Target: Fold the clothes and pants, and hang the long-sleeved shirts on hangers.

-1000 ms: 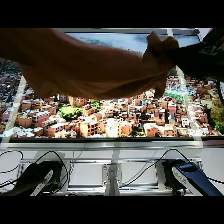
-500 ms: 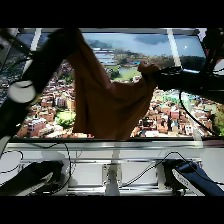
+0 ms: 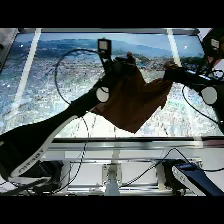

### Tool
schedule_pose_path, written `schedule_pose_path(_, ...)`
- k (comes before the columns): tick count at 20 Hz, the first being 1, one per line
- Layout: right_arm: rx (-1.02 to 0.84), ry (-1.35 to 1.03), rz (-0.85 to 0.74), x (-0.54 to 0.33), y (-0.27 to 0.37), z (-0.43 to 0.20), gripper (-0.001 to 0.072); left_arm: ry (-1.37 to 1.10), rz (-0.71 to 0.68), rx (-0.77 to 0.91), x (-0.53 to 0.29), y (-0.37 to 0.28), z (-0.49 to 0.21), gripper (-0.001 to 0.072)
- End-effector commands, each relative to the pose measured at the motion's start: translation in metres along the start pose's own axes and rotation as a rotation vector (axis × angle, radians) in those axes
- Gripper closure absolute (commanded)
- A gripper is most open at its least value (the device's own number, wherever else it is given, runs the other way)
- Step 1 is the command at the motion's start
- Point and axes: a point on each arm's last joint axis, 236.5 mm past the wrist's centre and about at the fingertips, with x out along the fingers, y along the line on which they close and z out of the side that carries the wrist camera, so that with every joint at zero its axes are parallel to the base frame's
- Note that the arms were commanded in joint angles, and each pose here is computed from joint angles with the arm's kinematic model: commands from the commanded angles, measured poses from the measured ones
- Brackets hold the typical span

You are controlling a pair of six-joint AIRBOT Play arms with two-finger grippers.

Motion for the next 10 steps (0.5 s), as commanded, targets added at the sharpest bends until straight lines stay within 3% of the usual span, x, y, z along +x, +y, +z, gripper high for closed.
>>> schedule_pose_path(1, 0.119, 0.017, -0.178, 0.021, -0.087, -0.003, 0.0694, 0.018, -0.019, 0.063, 0.011, -0.024, -0.047, 0.0688)
schedule_pose_path(3, 0.172, 0.057, -0.241, 0.033, -0.12, -0.015, 0.0694, 0.039, -0.019, 0.069, 0.014, -0.024, -0.061, 0.0686)
schedule_pose_path(4, 0.205, 0.081, -0.255, 0.04, -0.131, -0.023, 0.0694, 0.042, -0.018, 0.069, 0.014, -0.023, -0.063, 0.0642)
schedule_pose_path(5, 0.237, 0.106, -0.261, 0.048, -0.138, -0.031, 0.0694, 0.042, -0.018, 0.069, 0.014, -0.023, -0.062, 0.0497)
schedule_pose_path(6, 0.263, 0.126, -0.258, 0.055, -0.14, -0.038, 0.0694, 0.04, -0.022, 0.067, 0.013, -0.025, -0.06, 0.022)
schedule_pose_path(7, 0.276, 0.142, -0.254, 0.06, -0.14, -0.043, 0.0694, 0.044, -0.023, 0.046, 0.012, -0.026, -0.056, 0.0056)
schedule_pose_path(10, 0.27, 0.147, -0.256, 0.063, -0.141, -0.045, 0.0673, 0.273, -0.118, -0.168, -0.006, -0.05, -0.08, 0.0064)
